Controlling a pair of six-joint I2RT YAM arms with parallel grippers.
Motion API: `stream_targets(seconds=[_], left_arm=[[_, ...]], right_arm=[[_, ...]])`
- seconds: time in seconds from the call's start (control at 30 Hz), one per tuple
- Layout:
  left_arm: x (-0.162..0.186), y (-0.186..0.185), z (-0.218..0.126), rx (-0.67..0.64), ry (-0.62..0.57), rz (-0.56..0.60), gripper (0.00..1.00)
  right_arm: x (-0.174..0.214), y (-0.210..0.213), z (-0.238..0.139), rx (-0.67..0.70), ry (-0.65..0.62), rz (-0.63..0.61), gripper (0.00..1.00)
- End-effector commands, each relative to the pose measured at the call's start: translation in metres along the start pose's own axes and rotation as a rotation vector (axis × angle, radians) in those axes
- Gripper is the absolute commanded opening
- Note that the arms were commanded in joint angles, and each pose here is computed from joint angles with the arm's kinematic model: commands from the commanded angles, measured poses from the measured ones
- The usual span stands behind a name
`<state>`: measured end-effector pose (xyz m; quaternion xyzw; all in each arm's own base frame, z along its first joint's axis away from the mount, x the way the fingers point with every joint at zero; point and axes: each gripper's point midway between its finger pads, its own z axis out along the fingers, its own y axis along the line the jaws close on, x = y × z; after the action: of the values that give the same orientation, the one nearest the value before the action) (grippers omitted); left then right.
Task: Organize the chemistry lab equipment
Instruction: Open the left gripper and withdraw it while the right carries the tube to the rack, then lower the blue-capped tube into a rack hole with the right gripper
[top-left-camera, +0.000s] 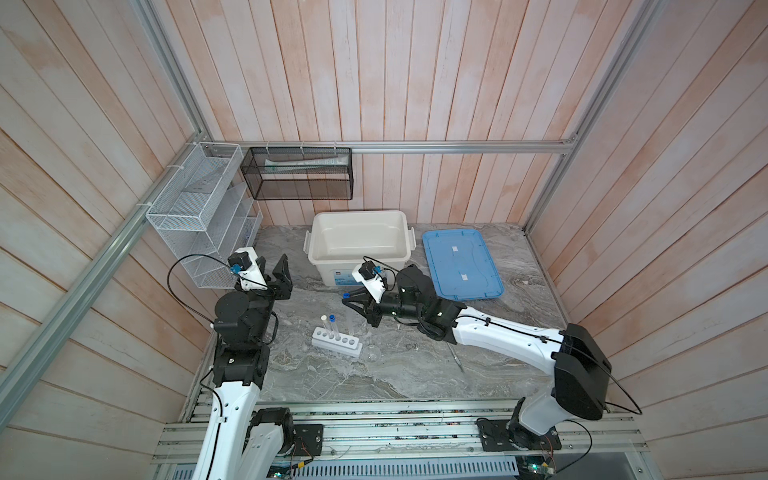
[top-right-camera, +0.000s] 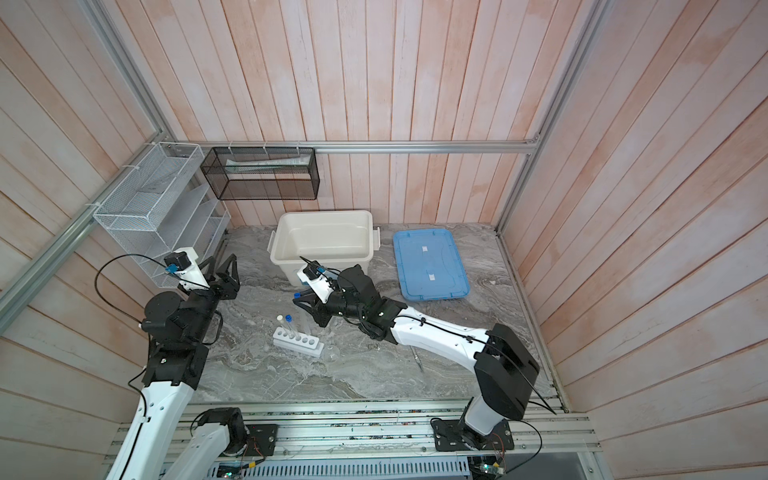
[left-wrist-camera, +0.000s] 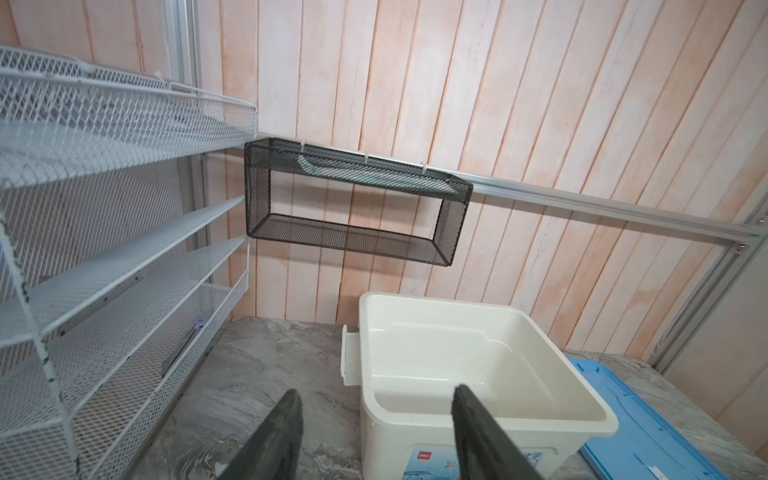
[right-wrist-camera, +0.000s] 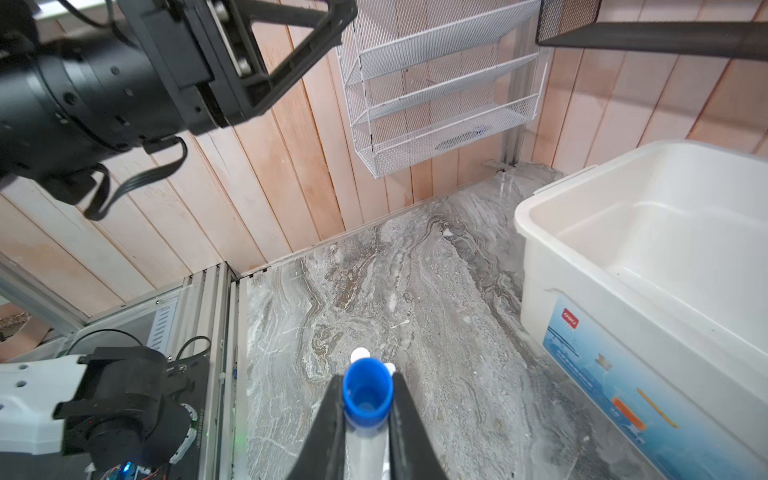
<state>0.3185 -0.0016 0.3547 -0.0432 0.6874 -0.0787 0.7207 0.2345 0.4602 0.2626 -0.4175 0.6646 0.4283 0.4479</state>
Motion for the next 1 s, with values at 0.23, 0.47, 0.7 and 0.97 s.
stream_targets(seconds=[0.23,0.47,0.7,0.97], left_arm=[[0.01,0.013,-0.001,-0.058,-0.005,-0.025,0.6],[0.011,0.01,0.0,-0.039,-0.005,-0.012,0.6],[0.012,0.009,0.0,-0.029,-0.004,-0.006,0.6],[0.014,0.007,0.002,-0.014,0.004,0.004,0.6]], right_arm=[[0.01,-0.011,0.019,0.052,-0.086,-0.007,0.1],[0.021,-0.013,0.024,0.042,-0.108,0.016,0.1],[0.032,-0.013,0.025,0.036,-0.09,0.017,0.1],[0.046,-0.013,0.029,0.024,-0.075,0.02,0.1]])
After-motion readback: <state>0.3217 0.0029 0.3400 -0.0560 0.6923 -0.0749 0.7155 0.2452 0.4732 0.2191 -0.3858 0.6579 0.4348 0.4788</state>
